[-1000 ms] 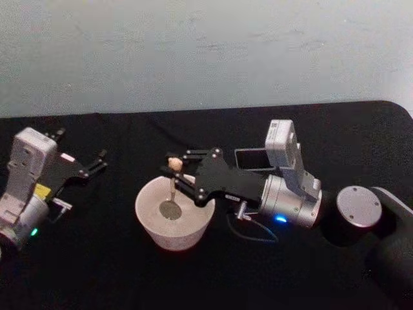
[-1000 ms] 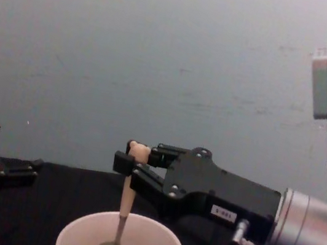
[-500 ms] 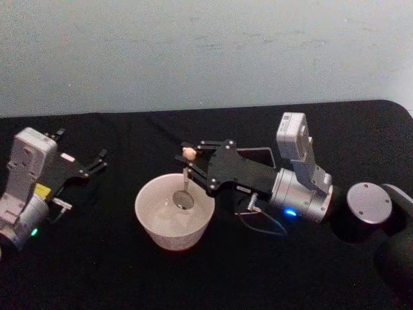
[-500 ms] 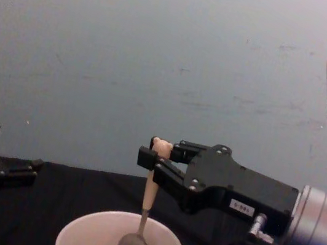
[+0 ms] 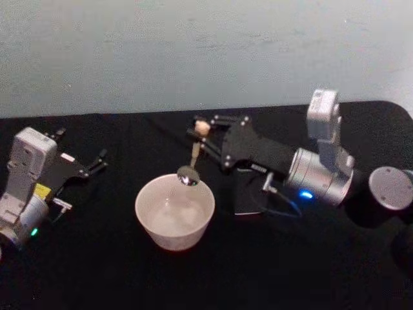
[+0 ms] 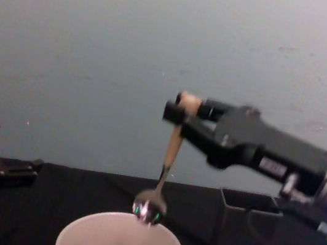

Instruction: Pick up the stirring spoon with one hand, stir inside the cup, then place it back in its original position.

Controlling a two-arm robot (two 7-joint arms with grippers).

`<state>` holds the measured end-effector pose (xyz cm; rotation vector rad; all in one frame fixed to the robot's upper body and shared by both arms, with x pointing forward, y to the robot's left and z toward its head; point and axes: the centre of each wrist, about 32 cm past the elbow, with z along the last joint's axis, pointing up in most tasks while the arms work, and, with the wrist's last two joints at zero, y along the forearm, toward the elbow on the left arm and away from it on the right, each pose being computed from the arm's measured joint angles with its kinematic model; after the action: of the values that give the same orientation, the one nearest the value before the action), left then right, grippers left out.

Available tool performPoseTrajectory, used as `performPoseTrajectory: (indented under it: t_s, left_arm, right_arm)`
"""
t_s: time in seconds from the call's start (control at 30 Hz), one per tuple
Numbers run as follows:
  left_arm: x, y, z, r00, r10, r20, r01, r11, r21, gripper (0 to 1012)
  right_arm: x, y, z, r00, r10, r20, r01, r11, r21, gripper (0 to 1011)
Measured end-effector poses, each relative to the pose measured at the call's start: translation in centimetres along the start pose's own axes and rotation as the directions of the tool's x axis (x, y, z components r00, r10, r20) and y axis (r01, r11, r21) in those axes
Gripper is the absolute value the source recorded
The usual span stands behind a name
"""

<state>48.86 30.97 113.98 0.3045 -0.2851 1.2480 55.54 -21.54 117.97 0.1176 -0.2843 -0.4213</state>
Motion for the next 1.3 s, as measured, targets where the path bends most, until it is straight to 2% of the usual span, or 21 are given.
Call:
performPoseTrajectory:
  t_s: [0.3,0.63,0.8,1.03,1.3]
  left_arm:
    - [0.0,0.0,0.0,1.0,0.0,0.0,0.0,1.0,0.0,1001]
    - [0.0,0.0,0.0,1.0,0.0,0.0,0.0,1.0,0.0,1001]
    - [0.0,0.0,0.0,1.0,0.0,0.0,0.0,1.0,0.0,1001]
    - [0.0,0.0,0.0,1.0,0.0,0.0,0.0,1.0,0.0,1001]
    - [0.0,0.0,0.0,1.0,0.0,0.0,0.0,1.0,0.0,1001]
  right_arm:
    - [1.8,-1.3,2.7,0.999,-0.001,0.042,-0.002,0.998,0.066,214]
    - [3.2,-3.7,4.3,0.997,-0.01,0.072,0.006,0.998,0.068,214]
    - [3.5,-5.0,5.0,0.996,-0.037,0.08,0.032,0.998,0.061,214]
    - [3.2,-6.7,5.7,0.994,-0.09,0.067,0.087,0.996,0.035,214]
    - [2.7,-7.5,6.0,0.992,-0.111,0.053,0.111,0.994,0.006,214]
